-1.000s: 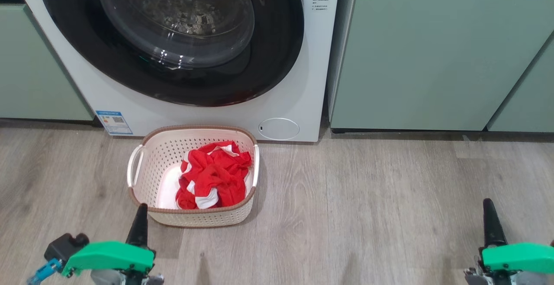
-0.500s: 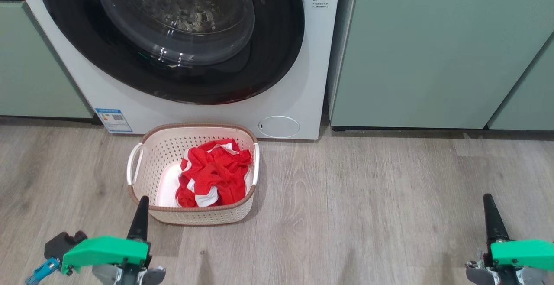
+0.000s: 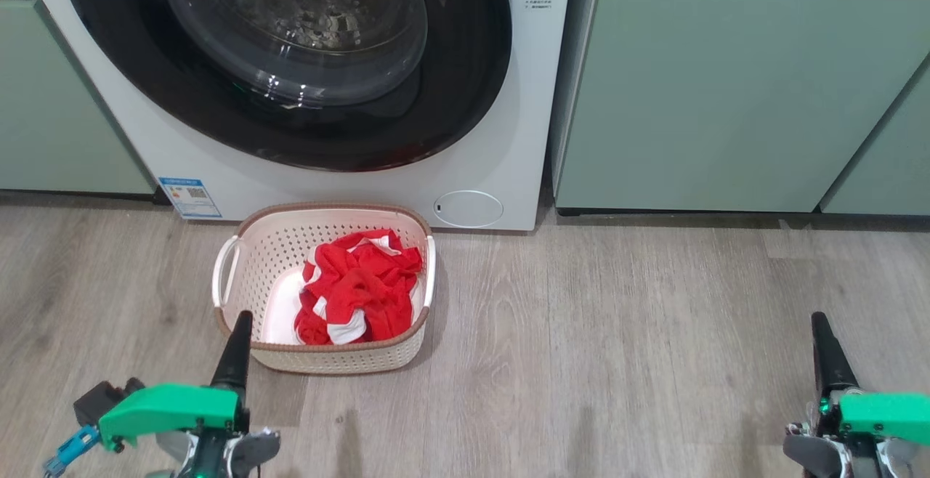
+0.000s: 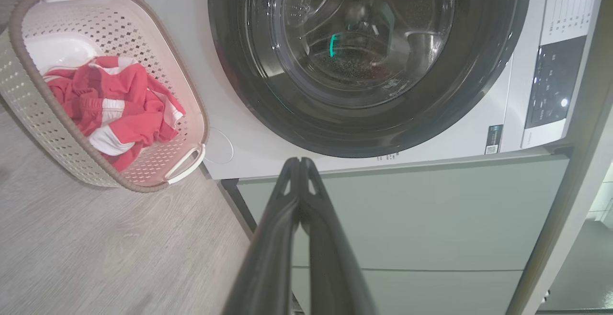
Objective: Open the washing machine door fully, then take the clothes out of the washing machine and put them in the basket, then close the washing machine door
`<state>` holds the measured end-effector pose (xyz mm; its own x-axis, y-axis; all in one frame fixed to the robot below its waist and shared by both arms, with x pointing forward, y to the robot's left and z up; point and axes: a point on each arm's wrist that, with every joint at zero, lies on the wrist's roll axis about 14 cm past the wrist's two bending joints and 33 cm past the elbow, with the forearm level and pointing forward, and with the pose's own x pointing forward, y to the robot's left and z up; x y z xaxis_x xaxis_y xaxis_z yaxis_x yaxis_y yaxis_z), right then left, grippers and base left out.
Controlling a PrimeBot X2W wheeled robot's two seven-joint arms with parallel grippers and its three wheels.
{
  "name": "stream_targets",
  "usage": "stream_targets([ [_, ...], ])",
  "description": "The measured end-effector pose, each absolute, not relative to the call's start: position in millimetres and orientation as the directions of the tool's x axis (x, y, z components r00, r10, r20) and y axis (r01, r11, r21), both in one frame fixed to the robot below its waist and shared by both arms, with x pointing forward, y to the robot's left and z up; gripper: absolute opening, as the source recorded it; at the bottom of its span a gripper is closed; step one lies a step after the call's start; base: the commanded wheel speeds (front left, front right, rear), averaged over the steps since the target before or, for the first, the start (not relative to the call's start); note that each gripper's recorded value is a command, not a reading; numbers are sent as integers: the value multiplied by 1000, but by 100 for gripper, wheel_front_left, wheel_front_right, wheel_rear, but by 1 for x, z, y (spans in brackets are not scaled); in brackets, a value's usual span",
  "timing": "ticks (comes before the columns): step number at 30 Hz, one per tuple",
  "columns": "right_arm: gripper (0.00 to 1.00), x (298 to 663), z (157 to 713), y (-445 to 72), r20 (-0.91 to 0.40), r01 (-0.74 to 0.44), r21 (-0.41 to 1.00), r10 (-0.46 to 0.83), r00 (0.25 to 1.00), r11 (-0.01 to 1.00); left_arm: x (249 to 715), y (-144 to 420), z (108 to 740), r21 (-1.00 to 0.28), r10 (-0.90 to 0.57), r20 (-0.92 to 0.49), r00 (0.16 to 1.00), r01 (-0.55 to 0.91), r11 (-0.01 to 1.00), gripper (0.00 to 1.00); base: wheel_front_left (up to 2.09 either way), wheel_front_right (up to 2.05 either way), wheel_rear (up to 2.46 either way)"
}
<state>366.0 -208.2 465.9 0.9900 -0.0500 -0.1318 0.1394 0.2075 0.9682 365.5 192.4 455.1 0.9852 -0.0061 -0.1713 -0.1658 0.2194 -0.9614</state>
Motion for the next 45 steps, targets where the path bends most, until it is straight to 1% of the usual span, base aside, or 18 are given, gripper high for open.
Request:
stream_targets([
  [13, 0, 369, 470, -208, -115, 118, 990, -41, 993, 75, 369, 192, 465, -987, -16, -136, 991, -134, 86, 0, 0, 0, 0],
  [20, 0, 375, 478, -207, -88, 87, 996, -28, 996, -3, 371, 191, 472, -994, -21, -111, 994, -110, 5, 0, 0, 0, 0],
  [45, 0, 375, 478, -208, -87, 87, 996, -30, 996, -6, 373, 191, 474, -995, -20, -104, 994, -104, -1, 0, 0, 0, 0],
])
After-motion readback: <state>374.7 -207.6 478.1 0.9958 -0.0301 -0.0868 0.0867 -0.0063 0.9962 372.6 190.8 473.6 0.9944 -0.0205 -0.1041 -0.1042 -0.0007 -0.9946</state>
